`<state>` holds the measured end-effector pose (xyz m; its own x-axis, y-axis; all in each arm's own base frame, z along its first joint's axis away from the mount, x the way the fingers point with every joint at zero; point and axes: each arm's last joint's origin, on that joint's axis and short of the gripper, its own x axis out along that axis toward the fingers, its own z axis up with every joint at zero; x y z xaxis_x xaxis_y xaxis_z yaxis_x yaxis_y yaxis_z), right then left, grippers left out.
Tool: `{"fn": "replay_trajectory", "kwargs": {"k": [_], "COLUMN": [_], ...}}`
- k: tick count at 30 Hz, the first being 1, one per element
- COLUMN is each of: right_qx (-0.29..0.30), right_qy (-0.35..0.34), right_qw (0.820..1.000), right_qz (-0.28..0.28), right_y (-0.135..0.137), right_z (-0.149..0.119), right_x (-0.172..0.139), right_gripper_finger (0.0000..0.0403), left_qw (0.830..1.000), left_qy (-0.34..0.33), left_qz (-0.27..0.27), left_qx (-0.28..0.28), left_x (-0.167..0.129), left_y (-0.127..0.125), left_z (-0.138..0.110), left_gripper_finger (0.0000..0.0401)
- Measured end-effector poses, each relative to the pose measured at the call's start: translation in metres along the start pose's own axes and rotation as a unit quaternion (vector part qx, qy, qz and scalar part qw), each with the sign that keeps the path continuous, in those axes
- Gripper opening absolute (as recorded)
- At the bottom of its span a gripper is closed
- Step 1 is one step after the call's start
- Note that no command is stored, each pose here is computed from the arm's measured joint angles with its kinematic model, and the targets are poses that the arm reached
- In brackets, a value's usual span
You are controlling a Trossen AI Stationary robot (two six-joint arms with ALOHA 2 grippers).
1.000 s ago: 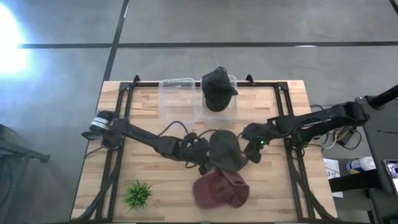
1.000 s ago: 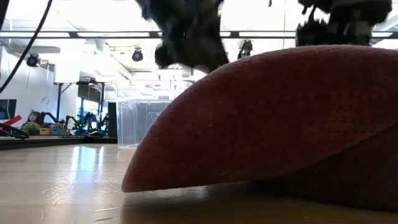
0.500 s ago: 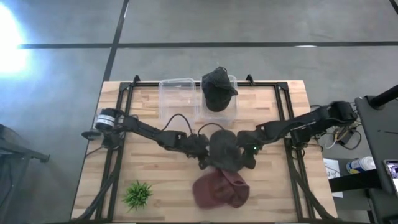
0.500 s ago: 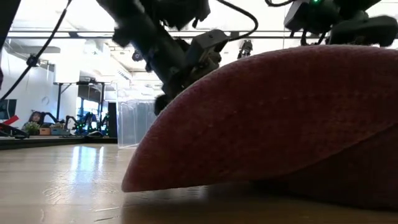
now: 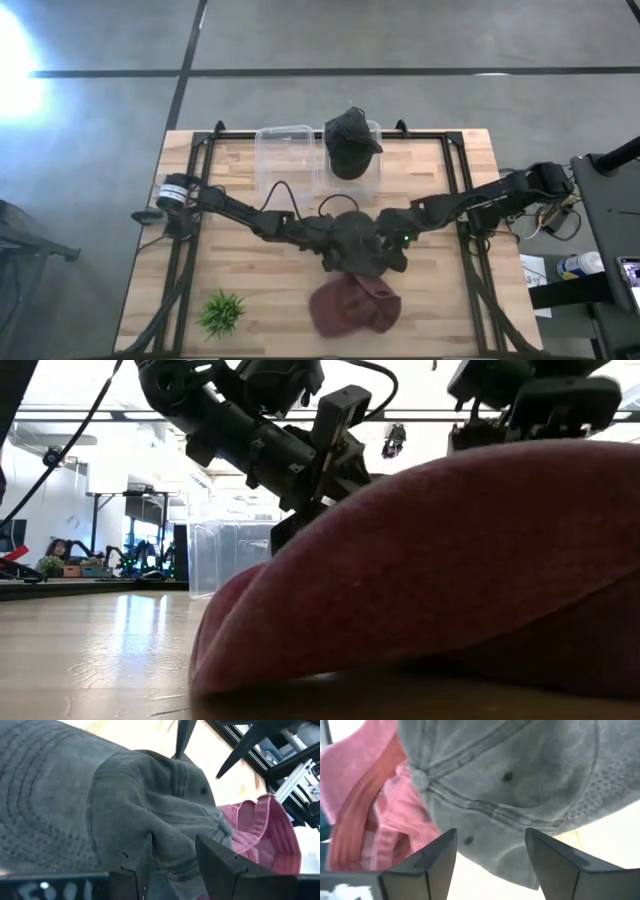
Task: Pick & Place hat
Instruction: Put the black cap into the right transparent bin
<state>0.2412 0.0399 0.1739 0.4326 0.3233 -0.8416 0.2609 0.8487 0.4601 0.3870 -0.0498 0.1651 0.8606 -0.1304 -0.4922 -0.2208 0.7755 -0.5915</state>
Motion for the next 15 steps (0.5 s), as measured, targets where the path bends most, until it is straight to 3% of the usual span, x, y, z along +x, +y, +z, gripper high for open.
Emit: {"fn": "replay_trajectory", "kwargs": {"k": [8,15], "right_qx": [0.022,0.026], "right_qy": [0.05,0.013], "right_qw": [0.998,0.999], "right_qz": [-0.037,-0.018], "right_y": [-0.007,-0.003], "right_z": [-0.013,-0.005], "right_x": [-0.009,-0.002], "right_gripper_finger": [0.0231,0.0231], "left_qw": [0.999,0.999], "left_qy": [0.048,0.048], "left_qz": [0.012,0.009], "left_qx": [0.0,0.002], "left_x": [0.0,0.0], "left_y": [0.004,0.003], "left_z": [-0.009,-0.01], "left_gripper_finger": [0.0145,0.0145]}}
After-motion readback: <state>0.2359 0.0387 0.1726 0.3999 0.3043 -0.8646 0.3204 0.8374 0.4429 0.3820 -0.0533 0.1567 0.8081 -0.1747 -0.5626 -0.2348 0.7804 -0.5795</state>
